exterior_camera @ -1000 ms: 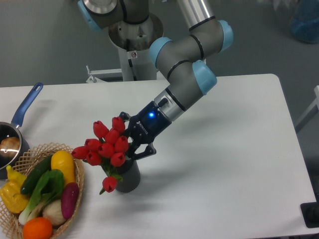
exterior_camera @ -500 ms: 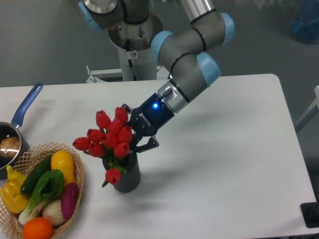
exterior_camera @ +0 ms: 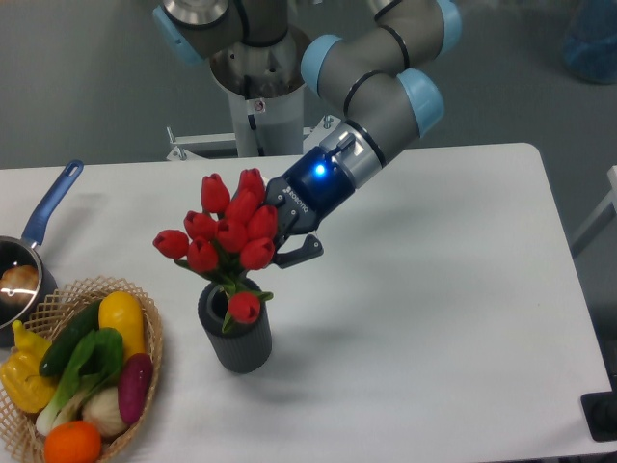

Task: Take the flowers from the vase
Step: 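Lift the gripped tulips straight up out of the grey vase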

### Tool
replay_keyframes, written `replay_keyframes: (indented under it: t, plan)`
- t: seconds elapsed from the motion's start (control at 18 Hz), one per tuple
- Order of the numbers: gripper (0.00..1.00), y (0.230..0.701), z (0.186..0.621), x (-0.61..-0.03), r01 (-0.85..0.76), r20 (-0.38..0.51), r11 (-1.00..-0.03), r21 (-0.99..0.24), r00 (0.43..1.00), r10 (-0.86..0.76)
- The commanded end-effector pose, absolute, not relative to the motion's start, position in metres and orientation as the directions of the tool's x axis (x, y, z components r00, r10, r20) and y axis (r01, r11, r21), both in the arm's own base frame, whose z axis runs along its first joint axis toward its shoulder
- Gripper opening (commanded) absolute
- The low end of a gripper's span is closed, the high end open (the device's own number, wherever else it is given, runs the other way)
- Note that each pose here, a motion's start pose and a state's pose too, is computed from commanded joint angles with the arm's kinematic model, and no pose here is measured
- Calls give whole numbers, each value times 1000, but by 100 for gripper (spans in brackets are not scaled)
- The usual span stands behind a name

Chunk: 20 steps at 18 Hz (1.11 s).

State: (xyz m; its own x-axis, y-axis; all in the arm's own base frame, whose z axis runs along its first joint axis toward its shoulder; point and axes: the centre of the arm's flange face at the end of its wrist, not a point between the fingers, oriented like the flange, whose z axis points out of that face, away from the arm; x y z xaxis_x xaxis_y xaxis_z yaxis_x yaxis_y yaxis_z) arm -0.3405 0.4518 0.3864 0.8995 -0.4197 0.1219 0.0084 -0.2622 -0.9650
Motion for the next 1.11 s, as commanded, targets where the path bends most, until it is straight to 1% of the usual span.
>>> replay_keyframes:
  t: [0.56,0.78,1.11]
  plan:
    - [45,435,417,-347,74,138,-170,-983,902,-408]
    - [45,430,425,-349,75,130,-148,-986,906,-404]
    - [45,416,437,-359,114,142,-95,-989,910,-390]
